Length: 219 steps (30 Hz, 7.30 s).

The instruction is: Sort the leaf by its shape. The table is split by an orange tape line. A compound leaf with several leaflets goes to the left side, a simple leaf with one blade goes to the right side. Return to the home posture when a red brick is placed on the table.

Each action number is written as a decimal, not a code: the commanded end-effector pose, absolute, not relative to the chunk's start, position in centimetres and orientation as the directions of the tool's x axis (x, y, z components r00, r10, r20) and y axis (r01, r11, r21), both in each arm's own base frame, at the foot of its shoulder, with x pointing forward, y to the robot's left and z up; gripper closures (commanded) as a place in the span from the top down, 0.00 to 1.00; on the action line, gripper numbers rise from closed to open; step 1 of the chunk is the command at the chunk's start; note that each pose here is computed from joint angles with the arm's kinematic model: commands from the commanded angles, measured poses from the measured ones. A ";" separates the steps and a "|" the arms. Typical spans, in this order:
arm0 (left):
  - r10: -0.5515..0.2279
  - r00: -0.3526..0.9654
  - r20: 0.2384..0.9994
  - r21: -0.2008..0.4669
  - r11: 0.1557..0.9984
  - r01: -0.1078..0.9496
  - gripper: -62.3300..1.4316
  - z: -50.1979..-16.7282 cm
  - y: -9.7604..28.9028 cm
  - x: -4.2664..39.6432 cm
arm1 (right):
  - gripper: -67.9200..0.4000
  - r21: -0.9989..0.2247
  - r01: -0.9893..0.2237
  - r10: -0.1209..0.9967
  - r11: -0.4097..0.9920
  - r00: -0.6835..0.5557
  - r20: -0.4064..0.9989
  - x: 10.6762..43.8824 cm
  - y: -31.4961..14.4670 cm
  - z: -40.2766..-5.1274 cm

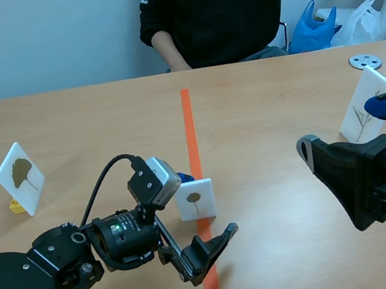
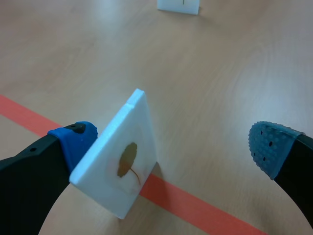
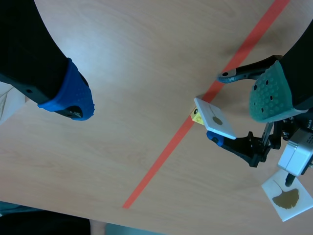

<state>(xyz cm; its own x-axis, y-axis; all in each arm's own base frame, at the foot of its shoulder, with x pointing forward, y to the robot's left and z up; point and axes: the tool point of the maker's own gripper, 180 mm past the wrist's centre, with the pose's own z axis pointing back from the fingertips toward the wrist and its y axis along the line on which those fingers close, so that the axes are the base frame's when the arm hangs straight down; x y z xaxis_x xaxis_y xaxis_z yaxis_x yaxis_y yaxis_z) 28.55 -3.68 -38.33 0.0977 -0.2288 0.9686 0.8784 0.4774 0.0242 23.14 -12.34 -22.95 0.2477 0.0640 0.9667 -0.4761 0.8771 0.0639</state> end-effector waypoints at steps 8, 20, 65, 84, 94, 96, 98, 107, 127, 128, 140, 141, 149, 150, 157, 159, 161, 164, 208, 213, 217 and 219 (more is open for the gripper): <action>-0.182 0.052 0.982 0.050 0.513 0.857 0.83 -36.8 -4.4 30.0 | 1.00 0.056 -0.479 0.056 0.876 0.216 0.975 23.6 -12.4 -22.2; -0.222 0.015 0.975 0.119 0.578 0.808 0.32 -37.0 -3.3 31.3 | 1.00 0.062 -0.479 0.049 0.876 0.216 0.975 23.6 -12.4 -22.1; -0.104 0.182 0.978 0.028 0.925 0.378 0.11 -34.1 11.0 37.5 | 1.00 0.067 -0.477 0.034 0.876 0.201 0.979 23.8 -12.3 -21.7; -0.108 0.232 0.967 0.074 0.986 0.148 0.10 -35.9 20.1 36.4 | 1.00 0.068 -0.477 0.034 0.876 0.202 0.979 23.8 -12.3 -21.7; -0.121 0.261 0.958 0.101 0.991 0.087 0.11 -37.7 22.0 35.4 | 1.00 0.070 -0.477 0.031 0.876 0.202 0.979 23.8 -12.3 -21.7; -0.121 0.267 0.956 0.102 0.991 0.084 0.11 -37.9 22.1 35.3 | 1.00 0.081 -0.475 0.019 0.876 0.202 0.979 23.8 -12.3 -21.6; -0.116 0.265 0.957 0.099 0.992 0.076 0.12 -37.8 22.4 35.3 | 1.00 0.081 -0.475 0.019 0.876 0.202 0.979 23.8 -12.3 -21.6; -0.027 0.254 0.967 0.030 1.000 -0.008 0.51 -37.4 24.1 35.3 | 1.00 0.081 -0.476 0.019 0.876 0.202 0.979 23.8 -12.3 -21.6; 0.045 0.069 0.997 -0.046 0.999 0.011 0.91 -29.2 23.2 32.4 | 1.00 0.081 -0.476 0.019 0.876 0.202 0.979 23.8 -12.3 -21.6; 0.043 0.054 0.998 -0.044 0.999 0.025 0.95 -28.4 23.0 32.2 | 1.00 0.081 -0.476 0.019 0.876 0.202 0.979 23.8 -12.3 -21.6; 0.074 -0.019 0.997 -0.063 0.931 0.359 1.00 -20.0 13.7 27.3 | 1.00 0.080 -0.474 0.020 0.877 0.202 0.979 23.8 -12.3 -21.6; 0.077 -0.016 0.997 -0.065 0.922 0.382 1.00 -19.5 13.0 26.8 | 1.00 0.080 -0.475 0.020 0.876 0.202 0.979 23.8 -12.3 -21.6; 0.071 0.084 0.994 -0.102 0.881 0.462 1.00 -19.5 10.1 23.5 | 1.00 0.085 -0.488 0.025 0.869 0.214 0.977 23.5 -12.1 -21.8; 0.071 0.093 0.993 -0.106 0.881 0.462 1.00 -19.7 10.0 23.2 | 1.00 0.088 -0.487 0.023 0.869 0.217 0.976 23.5 -12.1 -21.9; 0.063 0.129 0.990 -0.116 0.880 0.460 1.00 -20.5 10.0 22.8 | 1.00 0.093 -0.488 0.028 0.868 0.236 0.971 23.2 -12.1 -22.3; 0.063 0.132 0.989 -0.117 0.881 0.458 1.00 -20.6 10.0 22.8 | 1.00 0.093 -0.488 0.028 0.868 0.236 0.971 23.2 -12.1 -22.3; 0.057 0.137 0.989 -0.115 0.880 0.461 1.00 -20.7 9.9 22.7 | 1.00 0.093 -0.488 0.028 0.868 0.236 0.971 23.2 -12.1 -22.3; 0.045 0.144 0.989 -0.108 0.879 0.464 1.00 -20.9 9.8 22.7 | 1.00 0.093 -0.488 0.028 0.868 0.236 0.971 23.2 -12.1 -22.3; 0.046 0.146 0.988 -0.112 0.868 0.483 1.00 -20.9 9.5 22.5 | 1.00 0.019 -0.523 0.120 0.852 0.231 0.966 23.2 -11.5 -23.1; 0.046 0.146 0.988 -0.112 0.868 0.483 1.00 -20.9 9.5 22.5 | 1.00 -0.023 -0.556 0.170 0.831 0.216 0.961 23.8 -10.4 -24.1; 0.046 0.146 0.988 -0.112 0.868 0.483 1.00 -20.9 9.5 22.5 | 1.00 -0.038 -0.579 0.197 0.814 0.213 0.957 24.5 -9.6 -25.5; 0.046 0.146 0.988 -0.112 0.868 0.483 1.00 -20.9 9.5 22.5 | 1.00 -0.041 -0.590 0.207 0.806 0.215 0.954 24.9 -9.3 -26.4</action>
<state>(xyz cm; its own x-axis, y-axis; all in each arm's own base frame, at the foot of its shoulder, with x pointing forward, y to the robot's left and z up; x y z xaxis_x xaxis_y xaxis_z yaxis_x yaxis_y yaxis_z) 22.44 9.73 -21.35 0.1612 0.0289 0.9865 0.4802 0.8710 -0.1040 24.26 -9.14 -27.11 0.2460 0.2106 0.9461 -0.5887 0.8079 -0.0268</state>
